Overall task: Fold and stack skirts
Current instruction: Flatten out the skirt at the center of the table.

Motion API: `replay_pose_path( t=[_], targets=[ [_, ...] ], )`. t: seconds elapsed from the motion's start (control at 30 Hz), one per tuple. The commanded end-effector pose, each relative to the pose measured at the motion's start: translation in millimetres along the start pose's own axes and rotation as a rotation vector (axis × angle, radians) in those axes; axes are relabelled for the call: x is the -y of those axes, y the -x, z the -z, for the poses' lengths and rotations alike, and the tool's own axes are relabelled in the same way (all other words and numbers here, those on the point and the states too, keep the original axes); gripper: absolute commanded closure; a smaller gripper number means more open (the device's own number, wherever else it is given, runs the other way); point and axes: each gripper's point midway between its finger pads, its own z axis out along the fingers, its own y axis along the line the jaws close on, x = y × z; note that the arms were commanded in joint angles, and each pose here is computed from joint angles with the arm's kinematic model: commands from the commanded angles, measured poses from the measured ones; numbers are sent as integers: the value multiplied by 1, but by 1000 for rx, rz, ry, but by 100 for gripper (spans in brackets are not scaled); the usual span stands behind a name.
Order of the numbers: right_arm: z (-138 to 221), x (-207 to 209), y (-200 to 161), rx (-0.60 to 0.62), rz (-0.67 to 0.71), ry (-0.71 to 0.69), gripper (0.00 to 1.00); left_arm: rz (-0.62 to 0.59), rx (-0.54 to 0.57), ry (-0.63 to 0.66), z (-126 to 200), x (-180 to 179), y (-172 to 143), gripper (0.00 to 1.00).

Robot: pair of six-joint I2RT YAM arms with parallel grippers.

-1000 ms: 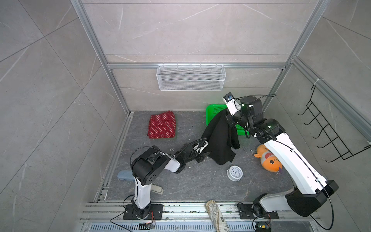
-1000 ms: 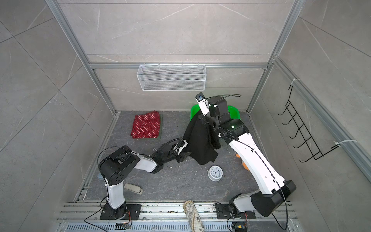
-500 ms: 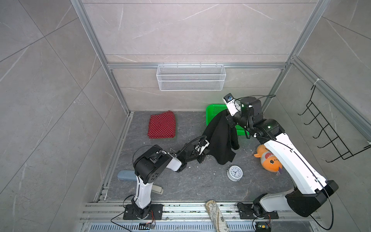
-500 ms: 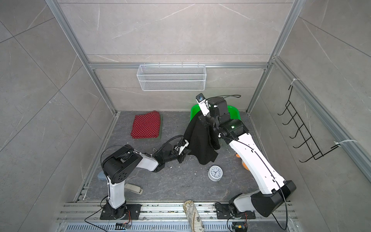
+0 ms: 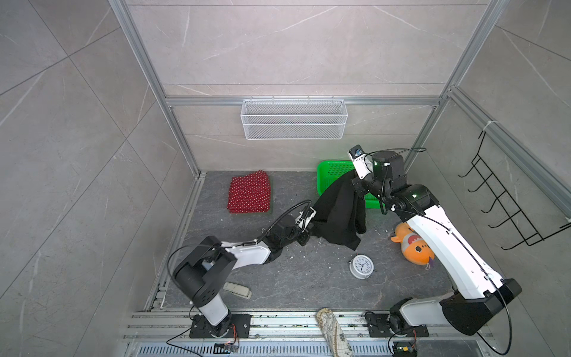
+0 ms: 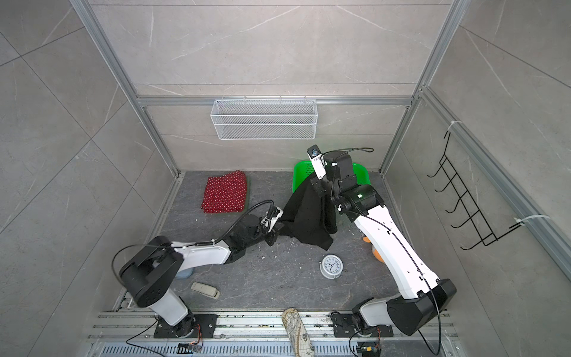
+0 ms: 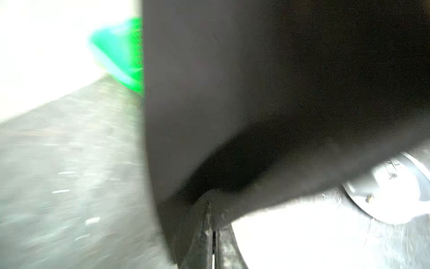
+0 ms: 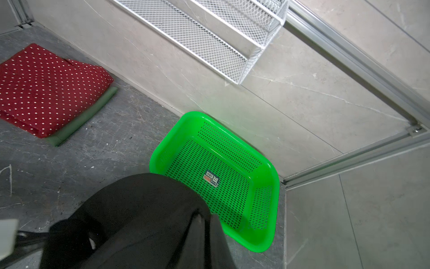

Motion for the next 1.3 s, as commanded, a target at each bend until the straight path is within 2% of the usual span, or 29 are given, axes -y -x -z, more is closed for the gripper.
replay_pose_path(
  t=[0.0,0.17,0.33,0.6,0.77,0.9,1.1,1.27],
  targets=[
    [13,22,5,39,-76,-71,100,-40,-64,218,43,-47,31,100],
    [22,40,0,37,-127,-110,100,-2,-45,409,109,-97,76,100],
    [38,50,-4,51,-160,-125,100,-23,-8,589,167,-133,116,100],
    [68,48,-14,57,-209,-91,100,-96,71,688,212,-152,187,100],
    [89,47,-17,75,-243,-71,100,-156,109,708,227,-154,224,100],
    [93,48,-23,57,-263,-76,100,-192,110,728,229,-161,240,100],
    [71,44,-38,-17,-277,-94,100,-205,111,682,205,-170,248,100],
    [45,40,-43,-38,-285,-97,100,-229,113,651,168,-183,249,100]
  ],
)
